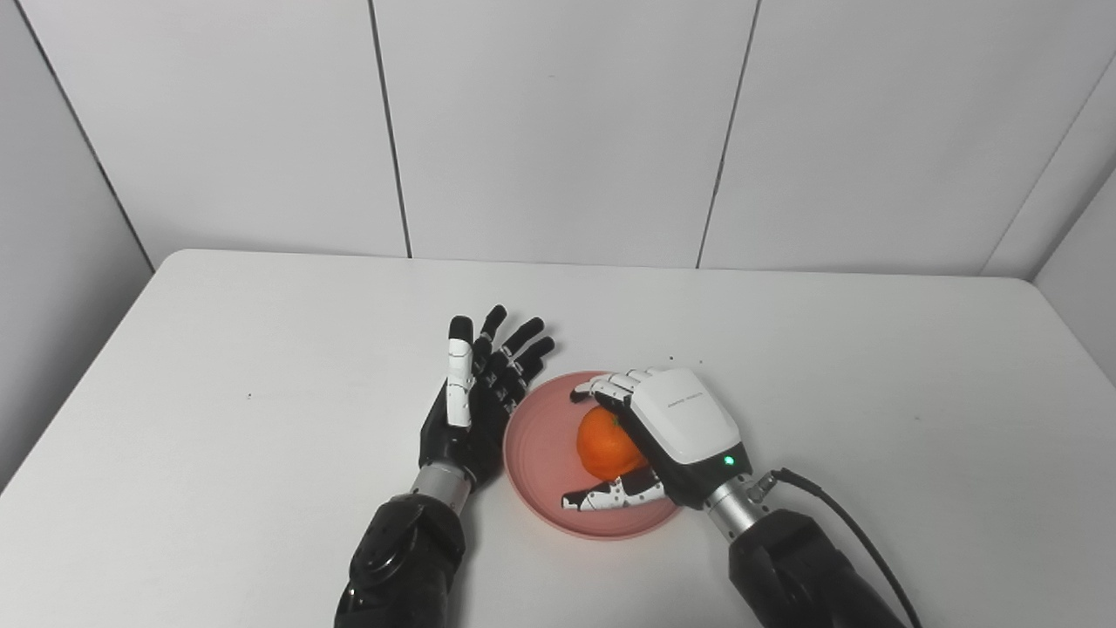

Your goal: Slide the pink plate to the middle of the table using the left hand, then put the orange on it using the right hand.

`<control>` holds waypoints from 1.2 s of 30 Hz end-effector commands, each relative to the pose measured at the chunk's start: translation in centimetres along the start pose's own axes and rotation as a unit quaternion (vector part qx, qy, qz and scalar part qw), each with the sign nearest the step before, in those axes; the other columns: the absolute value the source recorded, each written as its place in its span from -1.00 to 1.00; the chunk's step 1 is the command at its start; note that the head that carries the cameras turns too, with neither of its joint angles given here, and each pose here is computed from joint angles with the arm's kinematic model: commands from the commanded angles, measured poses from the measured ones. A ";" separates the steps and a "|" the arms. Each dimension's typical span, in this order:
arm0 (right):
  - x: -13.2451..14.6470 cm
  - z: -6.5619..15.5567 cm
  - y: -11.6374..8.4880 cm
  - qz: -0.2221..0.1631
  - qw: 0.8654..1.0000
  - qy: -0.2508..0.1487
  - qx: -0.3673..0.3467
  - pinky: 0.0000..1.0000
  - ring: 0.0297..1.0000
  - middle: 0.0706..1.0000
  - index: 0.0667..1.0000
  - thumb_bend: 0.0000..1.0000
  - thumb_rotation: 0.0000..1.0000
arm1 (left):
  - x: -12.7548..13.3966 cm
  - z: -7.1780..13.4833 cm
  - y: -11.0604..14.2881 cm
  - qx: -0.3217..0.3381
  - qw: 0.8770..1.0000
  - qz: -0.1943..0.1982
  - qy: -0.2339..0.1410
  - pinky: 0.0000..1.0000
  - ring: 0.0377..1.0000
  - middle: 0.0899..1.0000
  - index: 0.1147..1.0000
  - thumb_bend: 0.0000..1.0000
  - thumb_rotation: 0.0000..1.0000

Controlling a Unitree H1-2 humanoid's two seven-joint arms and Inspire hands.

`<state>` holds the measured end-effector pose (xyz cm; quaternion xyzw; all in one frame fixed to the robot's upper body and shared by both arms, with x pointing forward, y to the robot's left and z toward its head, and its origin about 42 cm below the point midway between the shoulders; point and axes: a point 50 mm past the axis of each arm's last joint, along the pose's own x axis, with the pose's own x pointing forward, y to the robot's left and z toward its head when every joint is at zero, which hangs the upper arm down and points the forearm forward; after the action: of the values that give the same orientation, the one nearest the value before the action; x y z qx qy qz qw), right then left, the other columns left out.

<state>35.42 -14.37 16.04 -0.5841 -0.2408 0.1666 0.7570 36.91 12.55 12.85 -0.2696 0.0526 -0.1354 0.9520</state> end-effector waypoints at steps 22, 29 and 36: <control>2.2 1.2 -7.8 -0.170 0.980 -0.019 0.097 0.49 0.59 0.65 0.49 0.43 0.63 | -1.0 -2.8 1.5 0.001 0.998 0.043 0.055 1.00 0.83 0.80 1.00 0.83 0.75; 2.2 -1.5 -7.4 -0.201 0.954 0.038 0.217 0.58 0.69 0.70 0.53 0.51 0.72 | -0.7 -2.1 1.7 0.033 0.998 0.055 0.012 0.99 0.85 0.80 0.97 0.82 0.70; 1.2 -4.2 -5.4 -0.214 0.912 0.114 0.330 0.54 0.67 0.68 0.56 0.39 0.96 | 0.0 0.4 3.2 0.098 0.988 0.090 -0.083 0.95 0.86 0.86 0.91 0.88 0.62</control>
<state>38.27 -18.44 19.56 -0.2680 -0.1878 0.0184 0.9448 37.63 13.69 12.33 -0.2004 -0.0234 -0.0679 0.9771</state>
